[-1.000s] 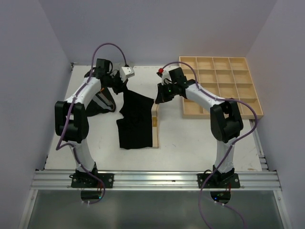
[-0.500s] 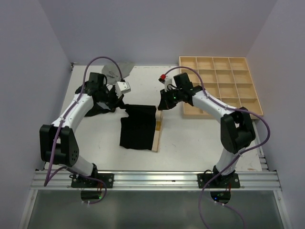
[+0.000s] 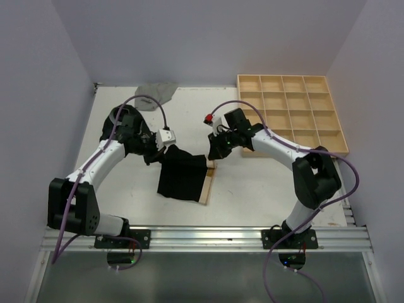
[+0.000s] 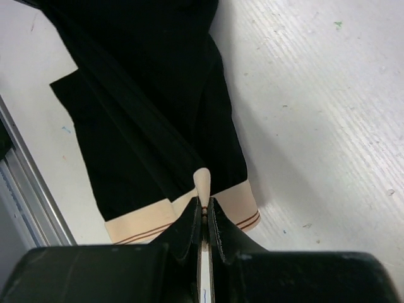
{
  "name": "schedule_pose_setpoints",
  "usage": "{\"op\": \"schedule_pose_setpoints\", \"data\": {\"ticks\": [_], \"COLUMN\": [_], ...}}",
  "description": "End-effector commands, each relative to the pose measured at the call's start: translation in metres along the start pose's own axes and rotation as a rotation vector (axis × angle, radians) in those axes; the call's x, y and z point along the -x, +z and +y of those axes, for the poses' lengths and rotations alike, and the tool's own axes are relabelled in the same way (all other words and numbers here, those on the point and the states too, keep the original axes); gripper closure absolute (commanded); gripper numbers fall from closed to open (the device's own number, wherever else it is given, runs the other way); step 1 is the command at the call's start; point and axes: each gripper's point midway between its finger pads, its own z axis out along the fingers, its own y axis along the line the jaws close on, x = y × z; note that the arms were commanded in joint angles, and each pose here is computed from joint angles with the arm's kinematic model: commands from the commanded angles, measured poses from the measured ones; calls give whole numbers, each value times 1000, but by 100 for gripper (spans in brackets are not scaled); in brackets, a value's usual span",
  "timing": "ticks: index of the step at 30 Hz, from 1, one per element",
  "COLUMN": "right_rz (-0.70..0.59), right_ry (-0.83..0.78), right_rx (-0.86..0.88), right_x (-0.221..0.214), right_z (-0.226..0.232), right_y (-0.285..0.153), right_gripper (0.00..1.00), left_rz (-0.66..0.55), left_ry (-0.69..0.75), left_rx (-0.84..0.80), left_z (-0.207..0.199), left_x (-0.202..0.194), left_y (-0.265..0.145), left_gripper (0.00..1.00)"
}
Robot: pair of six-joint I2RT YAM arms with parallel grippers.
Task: Roll the underwear
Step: Fold the underwear
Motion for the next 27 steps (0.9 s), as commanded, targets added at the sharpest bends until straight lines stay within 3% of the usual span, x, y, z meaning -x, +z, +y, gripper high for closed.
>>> {"op": "schedule_pose_setpoints", "data": {"ticks": [1,12,19,21,23,25,26,27], "right_rz": [-41,88,92,100,106,103,98,55], "right_ry": [-101,-158,-172,-186,-196,-190,-169,-174], "right_rx": [9,51,80,101,123,143,146,143], "right_x": [12,-36,-50,-54,-56,-56,-56,-46], "right_z": [23,55,65,71,77,85,88,92], "right_y": [-12,19,21,20,19,15,13,7], "right_gripper": [100,100,100,96,76,65,63,62], "left_rz": [8,108,109,104,114,117,116,111], "left_ry": [56,82,96,109,113,116,112,115], "left_rx": [12,0,-76,-91,-106,-119,-123,-119], "left_z": [-7,-21,-43,-49,-54,-58,-61,-61], "left_x": [-2,-52,-65,-65,-68,-71,-72,-71], "left_y": [-9,6,11,11,12,13,13,11], "left_gripper": [100,100,100,100,100,89,74,68]}}
